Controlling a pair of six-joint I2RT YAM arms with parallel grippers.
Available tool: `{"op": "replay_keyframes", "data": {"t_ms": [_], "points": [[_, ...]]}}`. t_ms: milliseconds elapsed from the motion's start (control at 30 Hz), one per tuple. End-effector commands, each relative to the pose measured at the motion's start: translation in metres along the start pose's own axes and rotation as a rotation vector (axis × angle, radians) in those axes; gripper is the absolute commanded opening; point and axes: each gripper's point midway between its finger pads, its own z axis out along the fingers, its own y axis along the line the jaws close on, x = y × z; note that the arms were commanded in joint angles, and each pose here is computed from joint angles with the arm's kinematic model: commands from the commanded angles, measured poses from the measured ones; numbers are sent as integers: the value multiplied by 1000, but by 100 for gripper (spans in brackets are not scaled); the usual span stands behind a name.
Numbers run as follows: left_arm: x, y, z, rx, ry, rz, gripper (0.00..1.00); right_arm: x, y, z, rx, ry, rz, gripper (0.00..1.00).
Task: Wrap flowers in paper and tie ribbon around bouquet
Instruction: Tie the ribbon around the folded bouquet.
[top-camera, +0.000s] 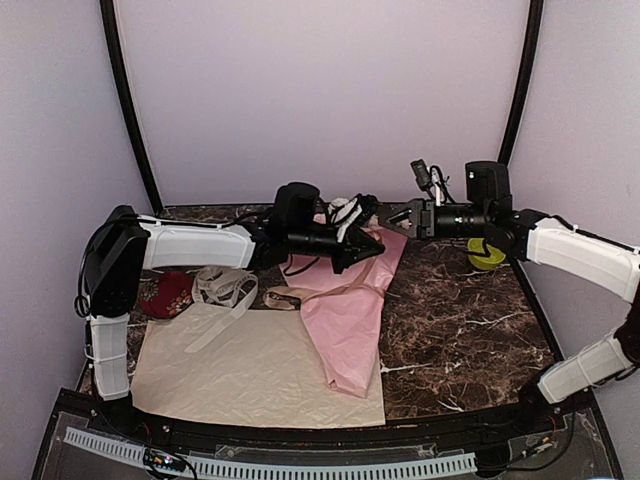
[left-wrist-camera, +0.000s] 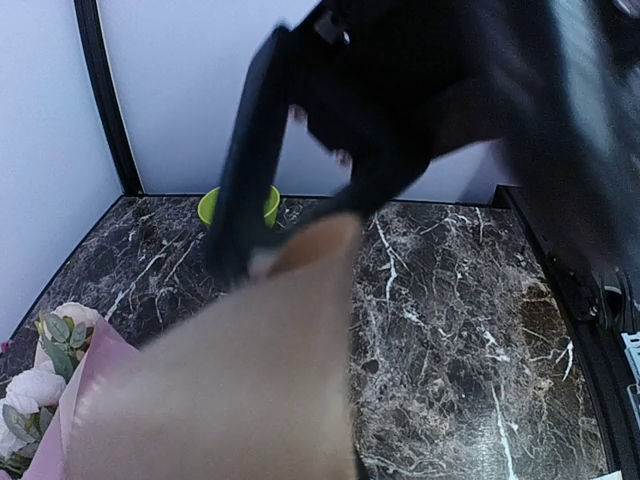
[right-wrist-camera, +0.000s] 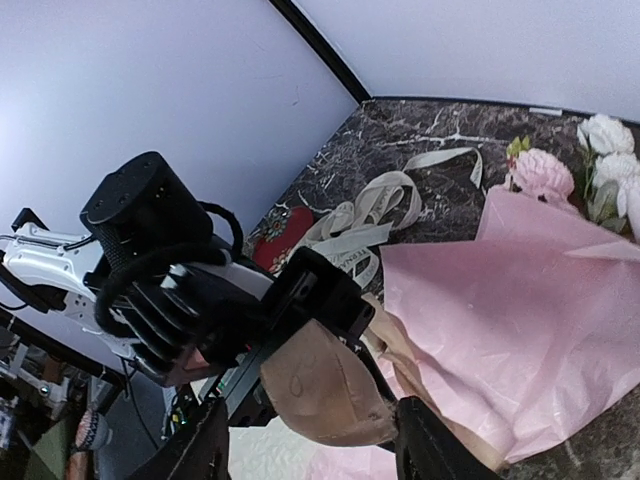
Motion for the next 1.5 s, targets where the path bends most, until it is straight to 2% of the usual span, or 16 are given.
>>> {"op": "replay_keyframes", "data": {"t_ms": [0,67,133,267,333,733,933,1300,1333,1367,1467], "points": [[-21,-3,-8,4,-57,7,0,35,-5,16,-102,96,68,72],[-20,-4,-8,6,-48,9,0,42,-7,19,-122,90,77,75],[-17,-4,-8,10,-39,8,0,41,-5,19,-146,61,72,74],[-13,-7,-7,21,-29,6,0,36,-9,22,-135,36,74,61],[-12,-8,-7,27,-26,6,0,32,-11,25,-136,20,82,59],[-6,-12,-8,48,-6,6,0,10,-40,39,-37,-31,108,68],[-5,-12,-8,47,-7,5,0,4,-55,35,20,-48,116,68],[-1,-11,-5,45,0,-4,0,21,-27,54,-125,31,105,66],[-1,-10,-5,44,0,-3,0,24,-27,56,-125,41,108,62],[-1,-10,-5,45,3,-3,0,25,-28,57,-122,45,113,52],[1,-11,-5,44,16,1,0,24,-30,56,-112,32,115,9]]}}
